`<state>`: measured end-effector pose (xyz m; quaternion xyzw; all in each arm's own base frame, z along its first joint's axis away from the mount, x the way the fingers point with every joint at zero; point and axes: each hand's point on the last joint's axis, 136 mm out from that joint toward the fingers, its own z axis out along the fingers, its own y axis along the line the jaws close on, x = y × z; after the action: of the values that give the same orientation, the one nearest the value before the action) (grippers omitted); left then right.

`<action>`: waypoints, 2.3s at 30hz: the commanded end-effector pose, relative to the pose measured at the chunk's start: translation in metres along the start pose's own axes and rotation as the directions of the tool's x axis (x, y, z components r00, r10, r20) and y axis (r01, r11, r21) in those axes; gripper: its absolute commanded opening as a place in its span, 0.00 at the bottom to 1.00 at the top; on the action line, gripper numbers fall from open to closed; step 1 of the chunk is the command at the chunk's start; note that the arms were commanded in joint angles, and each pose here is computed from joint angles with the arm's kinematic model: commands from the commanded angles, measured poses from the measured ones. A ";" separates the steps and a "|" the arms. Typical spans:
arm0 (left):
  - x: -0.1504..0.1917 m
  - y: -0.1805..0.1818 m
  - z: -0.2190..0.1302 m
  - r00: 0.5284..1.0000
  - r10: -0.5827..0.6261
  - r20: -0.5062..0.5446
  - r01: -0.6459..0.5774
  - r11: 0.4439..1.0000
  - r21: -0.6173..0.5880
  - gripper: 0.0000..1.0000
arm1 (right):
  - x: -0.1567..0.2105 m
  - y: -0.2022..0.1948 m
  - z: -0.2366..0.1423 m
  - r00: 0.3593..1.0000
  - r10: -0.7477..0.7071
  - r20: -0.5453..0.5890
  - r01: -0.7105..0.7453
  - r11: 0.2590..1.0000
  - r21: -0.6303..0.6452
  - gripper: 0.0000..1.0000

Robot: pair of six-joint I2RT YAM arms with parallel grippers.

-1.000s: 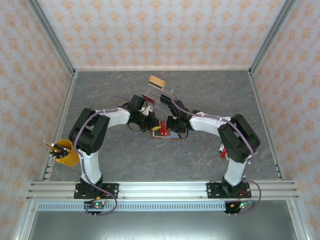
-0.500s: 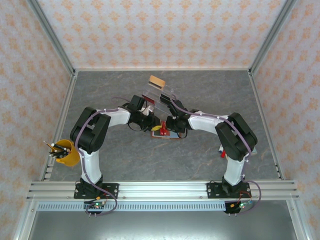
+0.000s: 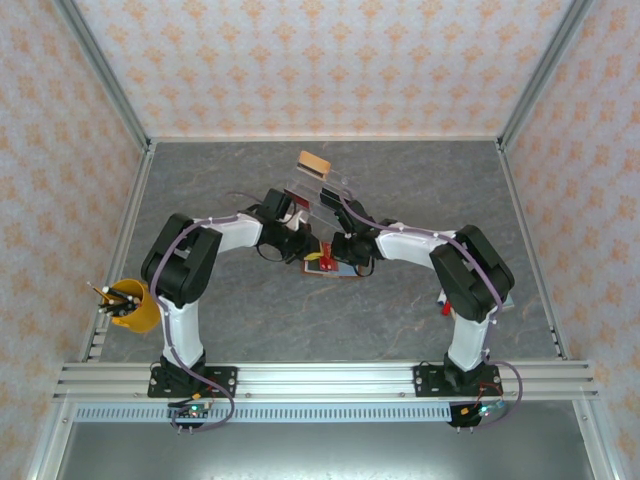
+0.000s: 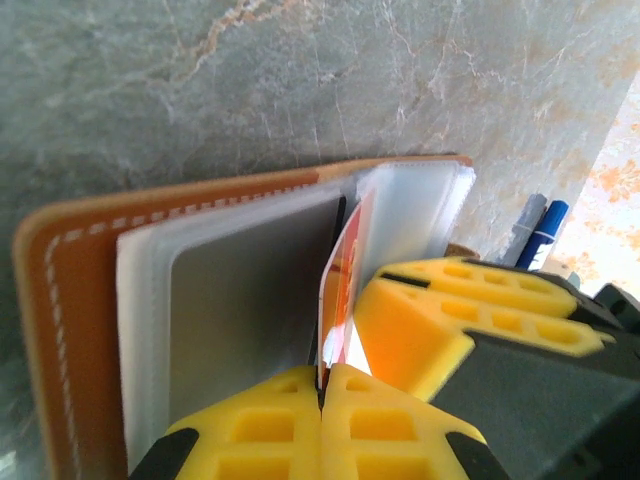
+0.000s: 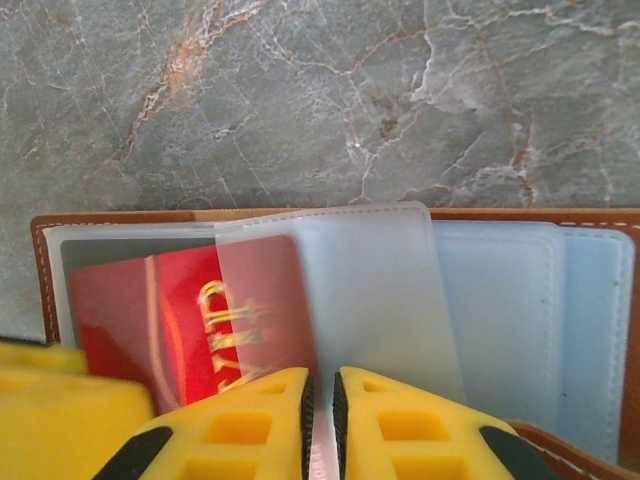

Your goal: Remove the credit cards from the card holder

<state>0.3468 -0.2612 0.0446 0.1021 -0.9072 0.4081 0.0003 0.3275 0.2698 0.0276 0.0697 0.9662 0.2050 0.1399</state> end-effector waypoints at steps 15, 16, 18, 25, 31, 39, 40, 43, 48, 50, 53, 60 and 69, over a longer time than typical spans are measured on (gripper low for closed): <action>-0.008 -0.048 -0.135 0.946 0.081 0.314 -0.105 0.993 0.060 0.00 | -0.036 0.090 -0.106 0.978 0.029 0.206 0.072 0.881 -0.467 0.64; -0.009 -0.055 -0.143 0.941 0.077 0.329 -0.113 0.989 0.092 0.00 | -0.038 0.098 -0.110 0.980 0.045 0.196 0.062 0.859 -0.508 0.67; -0.008 -0.067 -0.155 0.934 0.076 0.348 -0.133 0.981 0.142 0.00 | -0.041 0.112 -0.116 0.983 0.072 0.171 0.042 0.812 -0.582 0.72; -0.007 -0.098 -0.187 0.921 0.042 0.388 -0.167 0.941 0.296 0.00 | -0.051 0.157 -0.139 0.988 0.130 0.083 -0.015 0.616 -0.788 0.76; -0.004 -0.106 -0.194 0.928 0.040 0.369 -0.168 0.932 0.321 0.00 | -0.055 0.176 -0.152 0.987 0.162 -0.001 -0.078 0.471 -0.879 0.62; -0.006 -0.097 -0.204 0.919 0.012 0.393 -0.138 0.946 0.295 0.00 | -0.054 0.178 -0.156 0.985 0.169 -0.020 -0.093 0.435 -0.896 0.35; -0.006 -0.097 -0.204 0.920 0.010 0.392 -0.136 0.946 0.294 0.00 | -0.053 0.178 -0.158 0.986 0.166 -0.018 -0.090 0.433 -0.897 0.32; -0.004 -0.097 -0.203 0.925 0.010 0.380 -0.131 0.946 0.296 0.00 | -0.053 0.180 -0.162 0.987 0.159 -0.012 -0.080 0.428 -0.900 0.23; 0.003 -0.096 -0.210 0.925 0.036 0.379 -0.136 0.961 0.241 0.04 | -0.053 0.182 -0.161 0.993 0.115 0.025 -0.032 0.466 -0.884 0.06; 0.005 -0.085 -0.212 0.919 0.045 0.391 -0.117 0.980 0.162 0.19 | -0.053 0.179 -0.152 0.994 0.084 0.068 0.014 0.528 -0.849 0.00; 0.004 -0.053 -0.216 0.902 0.064 0.427 -0.061 0.998 -0.021 0.56 | -0.057 0.161 -0.132 0.983 0.012 0.182 0.125 0.679 -0.723 0.00; 0.002 0.016 -0.241 0.842 0.168 0.512 0.053 0.920 -0.389 0.91 | -0.074 0.135 -0.102 0.816 -0.435 0.381 0.543 0.803 -0.246 0.00; 0.001 0.025 -0.255 0.810 0.209 0.548 0.074 0.890 -0.449 1.00 | -0.097 0.158 -0.053 0.483 -0.820 0.308 0.851 0.522 0.054 0.00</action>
<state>0.3254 -0.0726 0.1937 0.1867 -0.9314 0.1784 -0.2566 0.4088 0.3866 0.2017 -0.2960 0.8340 0.2507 0.3925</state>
